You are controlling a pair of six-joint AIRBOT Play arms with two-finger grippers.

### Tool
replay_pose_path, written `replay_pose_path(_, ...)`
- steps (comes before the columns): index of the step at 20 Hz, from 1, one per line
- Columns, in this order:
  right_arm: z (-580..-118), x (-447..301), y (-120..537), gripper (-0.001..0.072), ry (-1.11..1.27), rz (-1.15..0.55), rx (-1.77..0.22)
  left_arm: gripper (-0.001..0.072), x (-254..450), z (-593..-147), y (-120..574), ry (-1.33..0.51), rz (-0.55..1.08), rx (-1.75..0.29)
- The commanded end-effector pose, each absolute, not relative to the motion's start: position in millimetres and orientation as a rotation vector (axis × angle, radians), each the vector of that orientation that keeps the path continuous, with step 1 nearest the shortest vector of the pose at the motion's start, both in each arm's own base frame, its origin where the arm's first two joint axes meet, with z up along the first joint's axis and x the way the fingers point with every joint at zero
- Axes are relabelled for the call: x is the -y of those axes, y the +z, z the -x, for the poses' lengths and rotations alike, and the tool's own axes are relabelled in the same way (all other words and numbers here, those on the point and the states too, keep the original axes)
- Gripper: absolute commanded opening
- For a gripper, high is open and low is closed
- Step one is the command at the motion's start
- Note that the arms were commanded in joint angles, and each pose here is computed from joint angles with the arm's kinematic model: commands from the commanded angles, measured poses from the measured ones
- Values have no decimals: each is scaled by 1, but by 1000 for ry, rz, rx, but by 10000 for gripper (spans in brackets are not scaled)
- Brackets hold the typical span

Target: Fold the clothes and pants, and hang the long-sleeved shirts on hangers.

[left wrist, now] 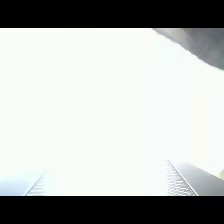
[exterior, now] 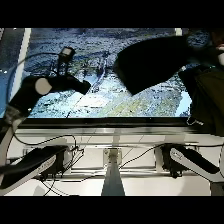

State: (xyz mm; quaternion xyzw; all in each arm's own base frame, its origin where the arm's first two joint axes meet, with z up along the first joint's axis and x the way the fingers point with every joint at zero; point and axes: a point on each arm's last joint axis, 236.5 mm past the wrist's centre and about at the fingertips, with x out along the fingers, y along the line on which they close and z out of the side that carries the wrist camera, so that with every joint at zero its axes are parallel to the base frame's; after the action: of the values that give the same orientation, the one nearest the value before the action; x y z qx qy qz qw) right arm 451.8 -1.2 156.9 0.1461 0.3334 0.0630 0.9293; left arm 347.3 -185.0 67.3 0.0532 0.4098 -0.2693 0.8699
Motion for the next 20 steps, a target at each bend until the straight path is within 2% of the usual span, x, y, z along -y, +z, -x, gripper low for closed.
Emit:
replay_pose_path(1,-417,104,223,38,-200,-330,-610,691,178,-353,128,-546,-136,-675)
replay_pose_path(7,-272,236,231,39,-775,-557,-761,690,173,-336,174,-552,-120,-558)
replay_pose_path(9,-222,265,231,39,-972,-692,-728,690,172,-333,181,-553,-118,-538)
replay_pose_path(12,-162,292,226,40,-1147,-788,-712,690,172,-333,180,-553,-118,-539)
replay_pose_path(13,-149,297,224,65,-1184,-813,-714,690,172,-333,180,-552,-119,-541)
replay_pose_path(14,-138,301,221,206,-1211,-831,-717,690,172,-333,180,-553,-118,-541)
replay_pose_path(16,-132,305,217,647,-1215,-822,-743,690,172,-333,180,-553,-118,-541)
replay_pose_path(17,-134,305,216,676,-1182,-782,-776,690,172,-333,180,-553,-118,-541)
replay_pose_path(19,-150,303,213,671,-1112,-786,-776,690,172,-333,180,-553,-119,-541)
replay_pose_path(20,-163,298,210,609,-1057,-796,-779,691,172,-333,180,-553,-119,-541)
